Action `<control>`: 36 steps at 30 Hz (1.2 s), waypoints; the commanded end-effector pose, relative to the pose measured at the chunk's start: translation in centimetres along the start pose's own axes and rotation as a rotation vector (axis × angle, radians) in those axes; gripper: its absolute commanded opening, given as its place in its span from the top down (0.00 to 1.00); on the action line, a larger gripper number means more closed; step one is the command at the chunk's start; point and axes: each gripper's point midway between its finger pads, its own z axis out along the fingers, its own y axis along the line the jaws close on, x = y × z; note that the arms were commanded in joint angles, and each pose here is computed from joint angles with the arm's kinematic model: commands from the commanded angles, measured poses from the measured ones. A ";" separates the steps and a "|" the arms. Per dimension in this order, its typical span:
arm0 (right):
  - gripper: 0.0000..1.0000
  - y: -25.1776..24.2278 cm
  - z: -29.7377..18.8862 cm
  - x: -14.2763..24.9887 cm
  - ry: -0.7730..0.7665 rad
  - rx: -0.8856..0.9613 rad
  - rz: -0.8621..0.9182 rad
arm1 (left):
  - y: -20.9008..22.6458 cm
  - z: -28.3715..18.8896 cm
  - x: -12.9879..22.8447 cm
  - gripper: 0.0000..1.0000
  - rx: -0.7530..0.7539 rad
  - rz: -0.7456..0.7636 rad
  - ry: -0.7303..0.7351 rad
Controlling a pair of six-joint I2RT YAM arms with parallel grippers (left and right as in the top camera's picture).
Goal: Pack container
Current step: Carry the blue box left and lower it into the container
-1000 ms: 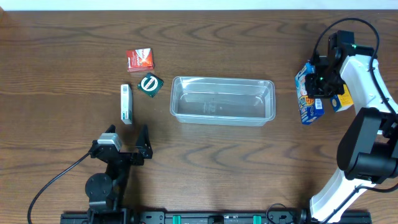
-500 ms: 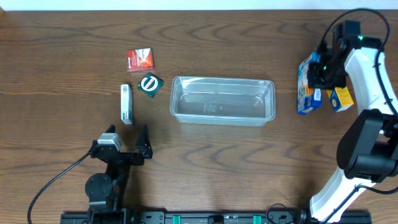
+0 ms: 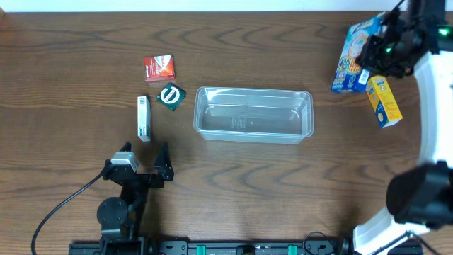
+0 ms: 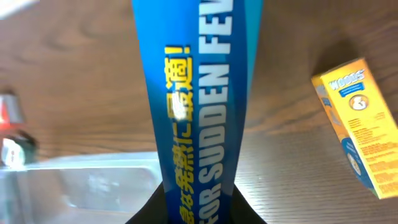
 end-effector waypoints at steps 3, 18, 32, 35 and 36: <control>0.84 4.7 -6.5 -0.7 -0.152 -0.102 0.014 | 0.4 0.1 1.6 0.02 -0.010 0.001 0.048; 0.83 12.1 -8.6 4.4 -0.231 0.029 0.034 | 0.4 0.1 1.6 0.02 -0.010 0.001 0.048; 0.82 17.0 -7.3 10.7 -0.237 0.081 0.146 | 0.4 0.1 1.6 0.02 -0.010 0.001 0.048; 0.83 17.3 -6.1 12.3 -0.213 0.084 0.216 | 0.4 0.1 1.6 0.02 -0.010 0.001 0.048; 0.83 17.3 -5.7 12.8 -0.205 0.087 0.238 | 0.4 0.1 1.6 0.02 -0.010 0.001 0.048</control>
